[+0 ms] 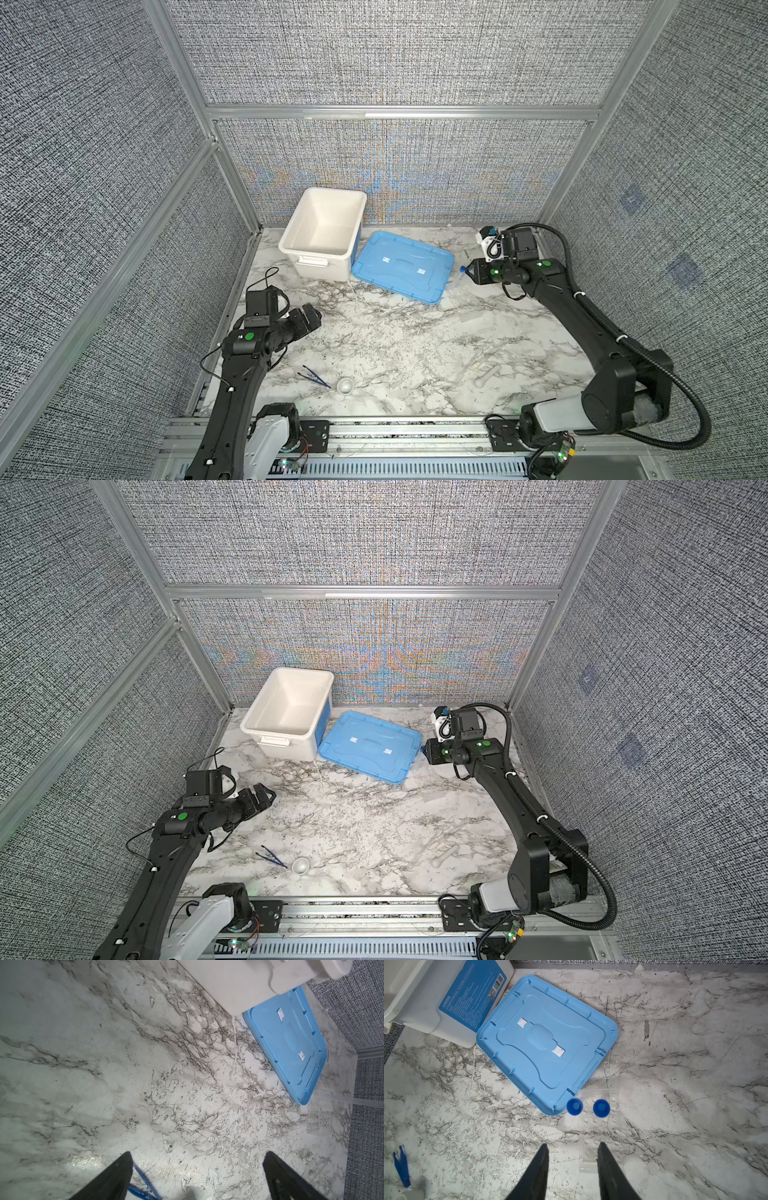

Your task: Organize the chemistry lab equipment

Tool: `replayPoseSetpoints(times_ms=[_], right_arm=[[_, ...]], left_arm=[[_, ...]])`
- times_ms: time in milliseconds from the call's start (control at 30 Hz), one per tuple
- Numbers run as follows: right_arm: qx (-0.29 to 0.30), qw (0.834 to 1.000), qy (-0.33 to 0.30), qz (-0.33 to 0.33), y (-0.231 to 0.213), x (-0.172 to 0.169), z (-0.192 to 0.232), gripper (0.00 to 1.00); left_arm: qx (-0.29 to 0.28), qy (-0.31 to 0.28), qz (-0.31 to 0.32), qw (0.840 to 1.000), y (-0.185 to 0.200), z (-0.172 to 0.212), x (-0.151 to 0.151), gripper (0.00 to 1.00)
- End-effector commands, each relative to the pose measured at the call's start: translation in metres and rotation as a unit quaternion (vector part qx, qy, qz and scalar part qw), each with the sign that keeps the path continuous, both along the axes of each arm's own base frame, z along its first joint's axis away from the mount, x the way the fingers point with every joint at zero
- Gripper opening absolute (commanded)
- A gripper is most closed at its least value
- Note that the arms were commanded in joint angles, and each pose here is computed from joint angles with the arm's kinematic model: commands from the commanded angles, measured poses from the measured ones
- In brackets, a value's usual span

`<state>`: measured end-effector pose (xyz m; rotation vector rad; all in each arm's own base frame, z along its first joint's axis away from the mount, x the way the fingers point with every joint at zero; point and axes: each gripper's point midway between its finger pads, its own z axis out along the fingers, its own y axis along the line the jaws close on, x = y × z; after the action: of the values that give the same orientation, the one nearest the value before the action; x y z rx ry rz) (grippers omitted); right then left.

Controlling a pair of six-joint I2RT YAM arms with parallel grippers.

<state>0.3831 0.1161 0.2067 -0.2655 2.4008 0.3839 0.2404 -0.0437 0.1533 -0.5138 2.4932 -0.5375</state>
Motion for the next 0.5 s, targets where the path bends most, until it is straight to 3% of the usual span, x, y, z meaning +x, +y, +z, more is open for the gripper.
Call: replayPoseSetpoints(times_ms=[0,467], right_arm=[[-0.001,1.000,-0.004,-0.005,0.001,0.007,-0.001,0.39],[0.008,1.000,0.005,0.011,0.020,0.026,-0.008,0.36]], left_arm=[[0.009,-0.007,0.007,1.000,0.004,0.002,0.001,0.99],[0.008,-0.012,0.007,1.000,0.004,0.004,0.000,0.99]])
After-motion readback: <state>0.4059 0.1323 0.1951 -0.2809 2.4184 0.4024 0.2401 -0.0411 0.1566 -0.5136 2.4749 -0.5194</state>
